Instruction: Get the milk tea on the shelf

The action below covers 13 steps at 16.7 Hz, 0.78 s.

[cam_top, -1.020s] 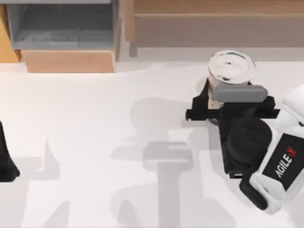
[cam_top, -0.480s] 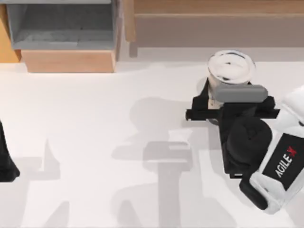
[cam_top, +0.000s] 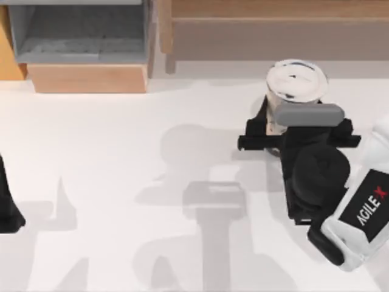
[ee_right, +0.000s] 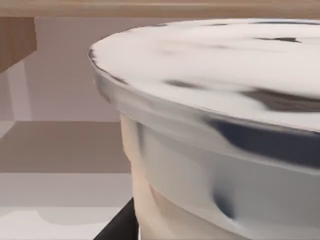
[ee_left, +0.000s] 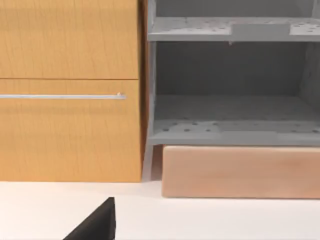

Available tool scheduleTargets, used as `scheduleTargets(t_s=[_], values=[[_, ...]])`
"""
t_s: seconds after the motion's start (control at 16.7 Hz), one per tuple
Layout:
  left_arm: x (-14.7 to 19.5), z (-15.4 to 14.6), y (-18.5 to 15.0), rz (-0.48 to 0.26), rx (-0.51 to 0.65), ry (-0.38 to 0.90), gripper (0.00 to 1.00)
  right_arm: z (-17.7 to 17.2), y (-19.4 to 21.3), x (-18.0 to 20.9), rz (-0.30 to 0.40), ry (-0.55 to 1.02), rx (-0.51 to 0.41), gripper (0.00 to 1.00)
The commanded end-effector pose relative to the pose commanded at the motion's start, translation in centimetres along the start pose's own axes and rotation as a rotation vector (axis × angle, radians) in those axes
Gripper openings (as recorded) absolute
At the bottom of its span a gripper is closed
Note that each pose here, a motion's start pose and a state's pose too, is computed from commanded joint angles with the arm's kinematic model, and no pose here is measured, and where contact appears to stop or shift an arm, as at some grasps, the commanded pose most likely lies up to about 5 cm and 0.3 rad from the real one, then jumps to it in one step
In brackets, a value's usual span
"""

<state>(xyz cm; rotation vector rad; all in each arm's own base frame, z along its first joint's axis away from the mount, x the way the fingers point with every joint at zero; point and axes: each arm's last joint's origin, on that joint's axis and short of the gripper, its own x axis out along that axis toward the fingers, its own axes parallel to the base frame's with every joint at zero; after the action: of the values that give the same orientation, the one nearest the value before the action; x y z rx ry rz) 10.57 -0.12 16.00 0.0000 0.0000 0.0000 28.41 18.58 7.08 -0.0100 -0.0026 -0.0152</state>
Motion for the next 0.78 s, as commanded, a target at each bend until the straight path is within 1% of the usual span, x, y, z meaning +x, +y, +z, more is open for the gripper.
scheduleTargets(t_s=[0.24,0.3,0.54,0.78], values=[[0.0,0.0,0.0,0.0,0.0,0.0,1.0,0.0,0.0,0.0,0.0,-0.001,0.002,0.0],[0.0,0.0,0.0,0.0,0.0,0.0,1.0,0.5,0.1,0.3,0.0,-0.02,0.015,0.0],[0.0,0.0,0.0,0.0,0.0,0.0,1.0,3.8,0.3,2.1,-0.009,-0.105,0.059,0.0],[0.0,0.0,0.0,0.0,0.0,0.0,1.0,7.5,-0.7,4.4,-0.032,-0.151,0.064,0.0]])
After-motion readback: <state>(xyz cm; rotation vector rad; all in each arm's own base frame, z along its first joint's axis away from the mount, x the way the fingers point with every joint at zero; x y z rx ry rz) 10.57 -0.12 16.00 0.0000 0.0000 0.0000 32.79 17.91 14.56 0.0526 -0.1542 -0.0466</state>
